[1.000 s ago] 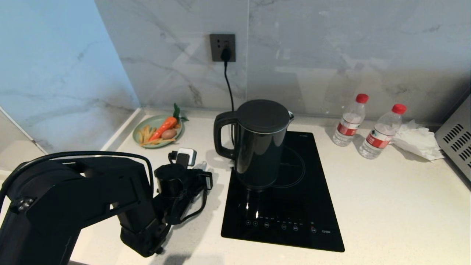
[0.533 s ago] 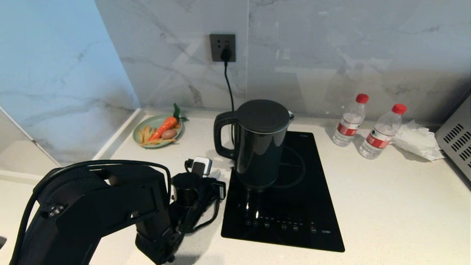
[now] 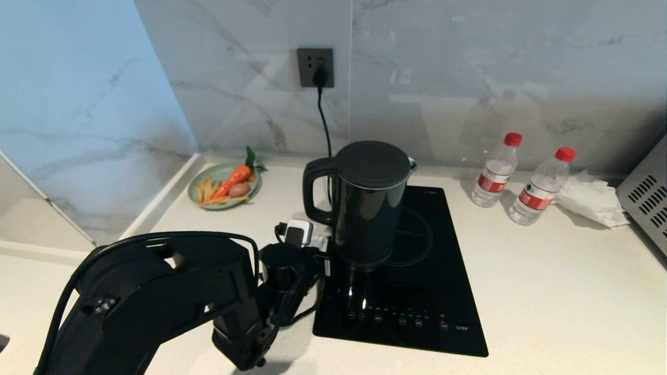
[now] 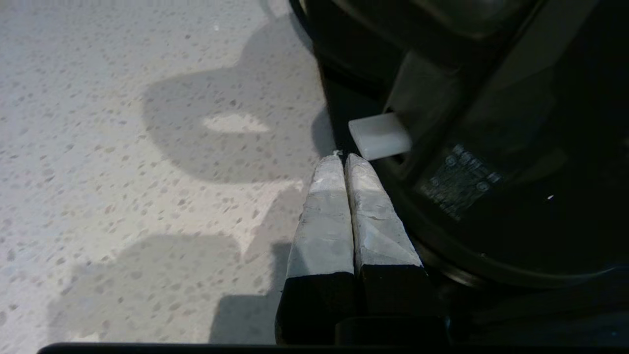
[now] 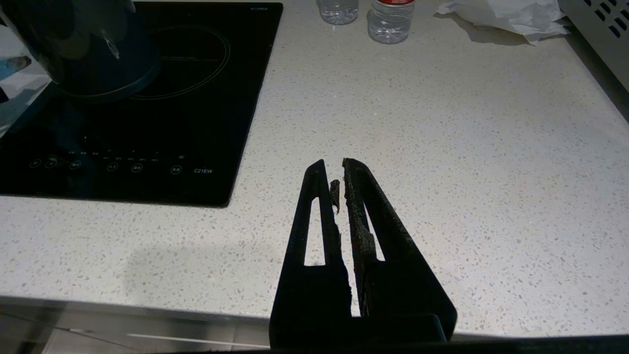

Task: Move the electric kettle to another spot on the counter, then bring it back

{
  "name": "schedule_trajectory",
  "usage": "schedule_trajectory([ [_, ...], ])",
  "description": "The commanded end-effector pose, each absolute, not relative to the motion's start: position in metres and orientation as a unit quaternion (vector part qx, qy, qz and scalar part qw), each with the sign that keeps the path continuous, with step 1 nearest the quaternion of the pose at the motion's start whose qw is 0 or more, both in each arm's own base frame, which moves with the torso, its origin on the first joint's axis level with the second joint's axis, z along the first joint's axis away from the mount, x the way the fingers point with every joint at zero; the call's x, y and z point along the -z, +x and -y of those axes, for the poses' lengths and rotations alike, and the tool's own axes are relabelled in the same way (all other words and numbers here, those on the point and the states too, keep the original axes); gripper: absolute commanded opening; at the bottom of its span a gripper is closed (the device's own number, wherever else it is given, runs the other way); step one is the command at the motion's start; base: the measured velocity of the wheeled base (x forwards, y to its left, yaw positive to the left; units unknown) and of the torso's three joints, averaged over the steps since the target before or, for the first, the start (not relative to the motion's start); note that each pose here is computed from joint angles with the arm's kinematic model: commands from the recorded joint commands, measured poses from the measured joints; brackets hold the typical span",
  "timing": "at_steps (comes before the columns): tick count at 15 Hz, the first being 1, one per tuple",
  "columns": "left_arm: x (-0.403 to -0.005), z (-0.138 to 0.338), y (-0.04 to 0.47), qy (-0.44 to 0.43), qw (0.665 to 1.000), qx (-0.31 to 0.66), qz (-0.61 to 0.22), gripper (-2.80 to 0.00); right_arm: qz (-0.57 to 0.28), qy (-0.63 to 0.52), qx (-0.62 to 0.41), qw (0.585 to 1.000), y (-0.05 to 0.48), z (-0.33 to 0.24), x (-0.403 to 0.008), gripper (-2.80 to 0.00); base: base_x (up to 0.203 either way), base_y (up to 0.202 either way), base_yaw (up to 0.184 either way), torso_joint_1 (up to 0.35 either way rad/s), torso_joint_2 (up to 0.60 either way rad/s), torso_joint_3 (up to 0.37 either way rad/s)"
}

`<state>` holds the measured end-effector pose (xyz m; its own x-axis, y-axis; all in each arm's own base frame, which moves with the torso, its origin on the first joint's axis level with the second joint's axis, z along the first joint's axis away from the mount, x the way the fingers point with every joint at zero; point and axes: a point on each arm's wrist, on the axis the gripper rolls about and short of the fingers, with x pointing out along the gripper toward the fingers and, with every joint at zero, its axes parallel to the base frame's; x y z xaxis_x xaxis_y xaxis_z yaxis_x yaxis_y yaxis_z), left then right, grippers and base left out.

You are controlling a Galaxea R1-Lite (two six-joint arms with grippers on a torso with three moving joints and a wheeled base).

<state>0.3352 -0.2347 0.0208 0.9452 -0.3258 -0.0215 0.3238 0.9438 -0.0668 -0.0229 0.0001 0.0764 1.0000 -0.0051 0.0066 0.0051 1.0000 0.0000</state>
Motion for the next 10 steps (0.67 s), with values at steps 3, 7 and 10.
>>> schedule_trajectory([
  [3,-0.0264,0.2456,0.3428,-0.045,0.988,0.147,0.011,-2.80,0.004,0.000,0.003,1.000,-0.0229,-0.0001,-0.0765,-2.80,0.000,0.000,0.000,0.000,0.00,0.000],
  [7,-0.0277,0.2462,0.3432,-0.045,0.988,0.146,0.014,-2.80,0.003,0.000,0.003,1.000,-0.0228,-0.0001,-0.0762,-2.80,0.000,0.000,0.000,0.000,0.00,0.000],
  [10,-0.0234,0.2418,0.3432,-0.041,0.989,0.142,0.006,-2.80,0.004,0.000,0.002,1.000,-0.0229,-0.0001,-0.0765,-2.80,0.000,0.000,0.000,0.000,0.00,0.000],
])
